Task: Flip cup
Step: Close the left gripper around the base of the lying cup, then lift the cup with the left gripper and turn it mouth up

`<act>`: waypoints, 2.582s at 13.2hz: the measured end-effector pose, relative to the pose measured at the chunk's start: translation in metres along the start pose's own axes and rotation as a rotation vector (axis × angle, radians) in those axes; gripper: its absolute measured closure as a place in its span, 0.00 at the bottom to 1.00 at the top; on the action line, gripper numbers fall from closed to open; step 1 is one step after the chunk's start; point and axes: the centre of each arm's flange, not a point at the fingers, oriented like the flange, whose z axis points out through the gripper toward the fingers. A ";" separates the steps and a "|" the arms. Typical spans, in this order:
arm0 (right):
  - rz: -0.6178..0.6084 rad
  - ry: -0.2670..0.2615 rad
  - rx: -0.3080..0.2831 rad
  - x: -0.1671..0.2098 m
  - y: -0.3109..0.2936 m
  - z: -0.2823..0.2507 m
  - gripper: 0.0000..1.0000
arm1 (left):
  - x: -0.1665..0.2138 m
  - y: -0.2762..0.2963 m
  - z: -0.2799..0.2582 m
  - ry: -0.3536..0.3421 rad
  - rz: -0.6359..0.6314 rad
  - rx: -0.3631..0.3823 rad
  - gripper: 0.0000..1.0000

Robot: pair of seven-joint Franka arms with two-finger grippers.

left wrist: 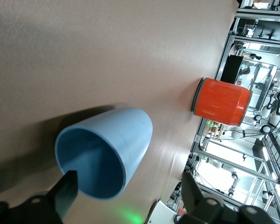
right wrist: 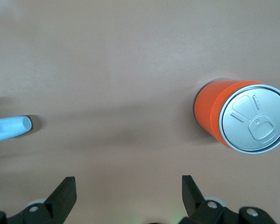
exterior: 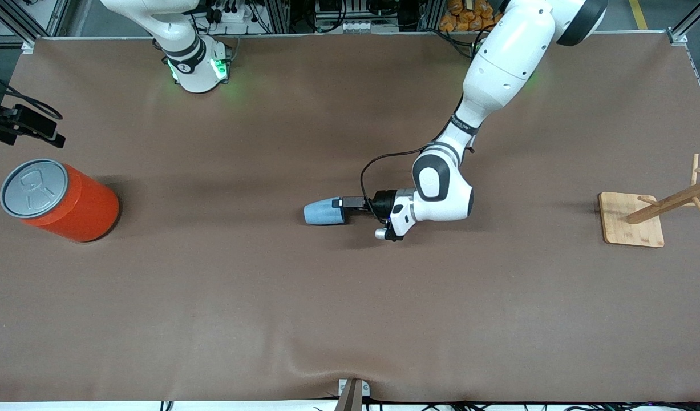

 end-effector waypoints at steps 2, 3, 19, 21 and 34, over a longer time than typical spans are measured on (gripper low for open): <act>0.006 0.004 0.000 0.001 0.003 0.000 0.00 | 0.006 0.005 0.001 0.010 0.012 -0.007 0.06; 0.005 0.006 0.000 0.001 0.002 -0.001 0.00 | 0.008 0.006 0.005 0.010 0.016 -0.009 0.08; 0.005 0.012 0.000 0.006 0.002 0.002 0.00 | 0.022 0.055 0.005 0.026 -0.023 0.054 0.95; 0.005 0.011 0.000 0.006 0.001 0.003 0.00 | 0.023 0.095 -0.016 0.031 -0.040 0.121 0.95; 0.002 0.008 -0.001 0.007 0.000 0.003 0.00 | 0.001 0.024 -0.303 0.100 0.146 0.927 0.95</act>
